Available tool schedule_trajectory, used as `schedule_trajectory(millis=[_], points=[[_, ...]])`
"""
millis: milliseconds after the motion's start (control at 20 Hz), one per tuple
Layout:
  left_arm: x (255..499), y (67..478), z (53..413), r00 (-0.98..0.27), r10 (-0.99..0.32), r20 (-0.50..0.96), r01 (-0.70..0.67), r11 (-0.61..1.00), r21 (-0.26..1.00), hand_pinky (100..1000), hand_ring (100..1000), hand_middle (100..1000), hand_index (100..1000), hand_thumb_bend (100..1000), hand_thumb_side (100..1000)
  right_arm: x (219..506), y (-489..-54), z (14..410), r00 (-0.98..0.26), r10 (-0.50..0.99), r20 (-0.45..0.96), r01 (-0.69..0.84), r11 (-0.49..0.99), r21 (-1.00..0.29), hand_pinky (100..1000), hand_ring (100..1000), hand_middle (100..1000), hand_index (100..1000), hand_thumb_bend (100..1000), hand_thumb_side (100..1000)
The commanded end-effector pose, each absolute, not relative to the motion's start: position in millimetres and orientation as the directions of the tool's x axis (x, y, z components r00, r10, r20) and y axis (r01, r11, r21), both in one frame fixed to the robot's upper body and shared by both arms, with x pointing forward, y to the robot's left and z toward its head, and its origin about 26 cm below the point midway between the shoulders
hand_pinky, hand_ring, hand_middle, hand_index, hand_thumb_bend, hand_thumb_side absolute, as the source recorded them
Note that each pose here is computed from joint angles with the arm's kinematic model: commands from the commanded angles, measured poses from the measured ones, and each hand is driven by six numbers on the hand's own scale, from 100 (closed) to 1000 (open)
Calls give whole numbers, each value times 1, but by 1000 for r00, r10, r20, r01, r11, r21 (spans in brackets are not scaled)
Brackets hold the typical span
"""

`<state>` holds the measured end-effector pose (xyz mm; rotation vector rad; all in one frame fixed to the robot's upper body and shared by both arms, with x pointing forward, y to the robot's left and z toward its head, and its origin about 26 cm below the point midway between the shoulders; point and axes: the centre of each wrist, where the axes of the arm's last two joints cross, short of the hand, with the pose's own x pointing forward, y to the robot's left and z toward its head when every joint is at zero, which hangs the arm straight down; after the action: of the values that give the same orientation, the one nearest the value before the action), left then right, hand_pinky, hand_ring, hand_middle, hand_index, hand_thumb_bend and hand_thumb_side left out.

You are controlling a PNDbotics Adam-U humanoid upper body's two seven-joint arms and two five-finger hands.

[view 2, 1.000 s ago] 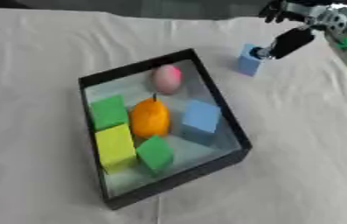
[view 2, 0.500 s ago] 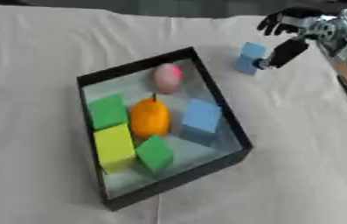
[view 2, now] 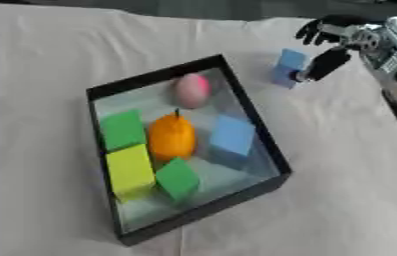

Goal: Pick up objects on the table and place them in the box.

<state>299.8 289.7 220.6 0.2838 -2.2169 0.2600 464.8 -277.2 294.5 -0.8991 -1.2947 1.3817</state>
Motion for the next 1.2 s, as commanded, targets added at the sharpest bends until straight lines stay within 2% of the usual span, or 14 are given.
schedule_trajectory(millis=[50, 350, 850, 1050, 1200], points=[[297, 292, 230, -624, -139, 769, -291, 955, -64, 617, 742, 719, 799, 392, 704, 462, -284, 313, -228, 966, 118, -142, 87, -986, 909, 879, 826, 920, 419, 224], [298, 290, 233, -632, -138, 762, -283, 957, -62, 617, 741, 715, 797, 391, 704, 464, -287, 314, -211, 971, 113, -139, 85, -987, 911, 882, 828, 919, 423, 248], [298, 289, 233, -635, -137, 760, -279, 958, -61, 617, 741, 712, 794, 391, 704, 469, -292, 308, -163, 978, 126, -139, 104, -985, 881, 837, 763, 875, 432, 325], [298, 289, 232, -632, -136, 762, -279, 958, -60, 617, 740, 708, 792, 390, 705, 471, -293, 304, -148, 981, 129, -141, 108, -984, 840, 756, 695, 829, 433, 341], [298, 289, 232, -630, -136, 764, -280, 958, -60, 617, 741, 708, 791, 390, 705, 471, -292, 306, -147, 980, 137, -109, 122, -987, 800, 627, 594, 754, 435, 361]])
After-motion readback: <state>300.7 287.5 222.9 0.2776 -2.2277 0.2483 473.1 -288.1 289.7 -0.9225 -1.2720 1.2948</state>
